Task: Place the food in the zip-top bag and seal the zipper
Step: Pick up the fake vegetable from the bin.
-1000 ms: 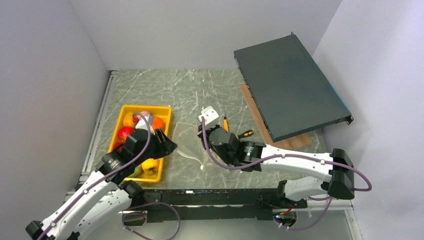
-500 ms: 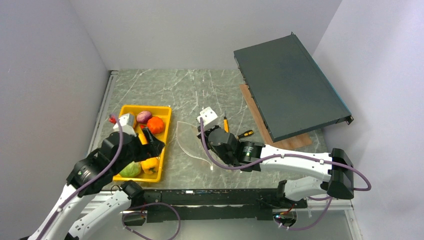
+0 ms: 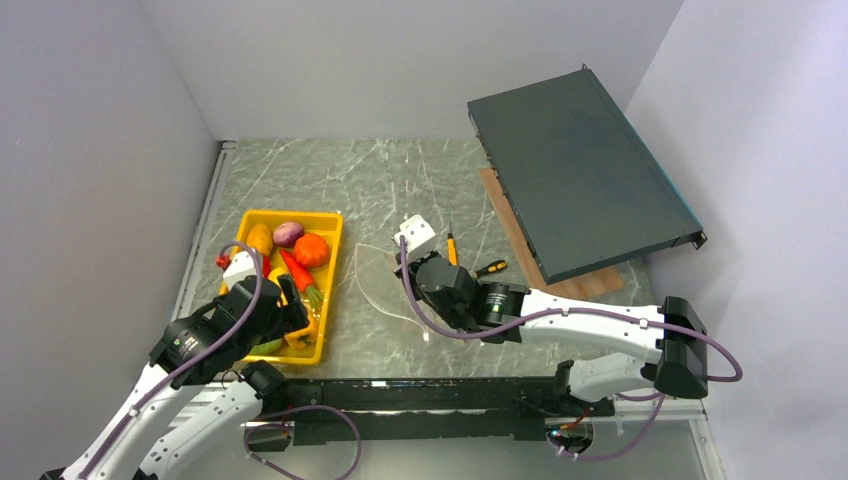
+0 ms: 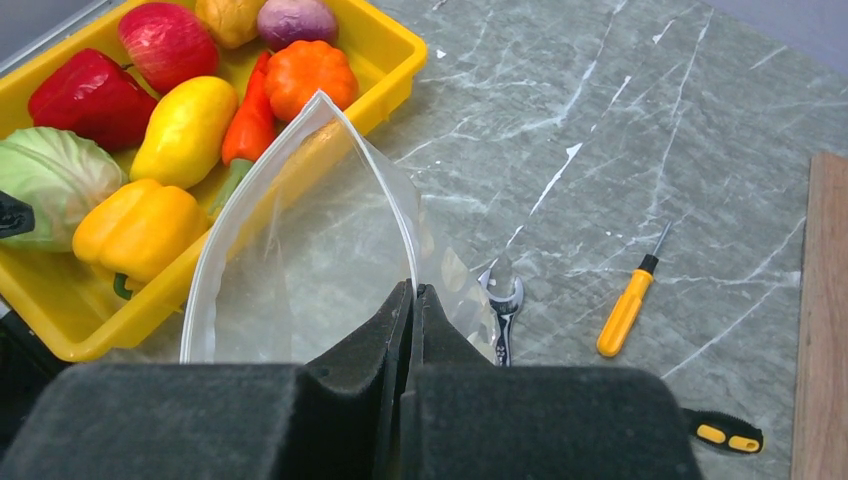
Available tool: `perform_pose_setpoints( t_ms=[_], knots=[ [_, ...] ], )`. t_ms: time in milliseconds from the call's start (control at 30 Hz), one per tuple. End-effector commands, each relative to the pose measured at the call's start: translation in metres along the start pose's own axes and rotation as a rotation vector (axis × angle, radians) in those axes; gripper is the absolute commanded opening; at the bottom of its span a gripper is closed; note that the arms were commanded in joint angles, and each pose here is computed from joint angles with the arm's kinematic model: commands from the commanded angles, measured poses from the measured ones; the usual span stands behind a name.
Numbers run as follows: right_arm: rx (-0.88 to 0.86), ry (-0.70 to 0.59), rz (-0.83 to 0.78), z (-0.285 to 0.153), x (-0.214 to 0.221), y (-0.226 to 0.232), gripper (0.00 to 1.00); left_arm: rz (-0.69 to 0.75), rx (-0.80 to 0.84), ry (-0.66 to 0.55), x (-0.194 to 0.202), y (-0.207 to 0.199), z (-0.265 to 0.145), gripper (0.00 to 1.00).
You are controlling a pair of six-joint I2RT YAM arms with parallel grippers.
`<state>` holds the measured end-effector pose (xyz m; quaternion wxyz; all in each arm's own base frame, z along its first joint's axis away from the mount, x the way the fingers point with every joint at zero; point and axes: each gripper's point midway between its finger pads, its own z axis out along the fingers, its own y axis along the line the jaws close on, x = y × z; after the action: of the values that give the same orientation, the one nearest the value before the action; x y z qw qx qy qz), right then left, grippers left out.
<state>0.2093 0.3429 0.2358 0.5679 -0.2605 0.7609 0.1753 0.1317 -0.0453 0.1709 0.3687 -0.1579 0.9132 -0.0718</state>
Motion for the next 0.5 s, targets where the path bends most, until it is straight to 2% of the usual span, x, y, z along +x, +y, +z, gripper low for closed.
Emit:
perform_pose_setpoints(
  t_ms=[0, 133, 233, 467],
  knots=[
    [-0.02, -0.038, 0.055, -0.007, -0.017, 0.003, 0.0, -0.128, -0.008, -0.077, -0.008, 0.006, 0.0, 0.95],
    [-0.023, -0.038, 0.053, -0.005, -0.013, 0.004, 0.0, -0.195, -0.02, -0.075, 0.0, 0.005, 0.012, 0.93],
    [-0.027, -0.034, 0.04, -0.003, -0.011, 0.006, 0.0, -0.189, 0.006, -0.044, 0.011, -0.007, 0.032, 0.93],
    [-0.026, -0.036, 0.025, -0.002, -0.01, 0.006, 0.0, -0.154, -0.083, 0.003, 0.022, -0.005, 0.053, 0.92]
  ],
)
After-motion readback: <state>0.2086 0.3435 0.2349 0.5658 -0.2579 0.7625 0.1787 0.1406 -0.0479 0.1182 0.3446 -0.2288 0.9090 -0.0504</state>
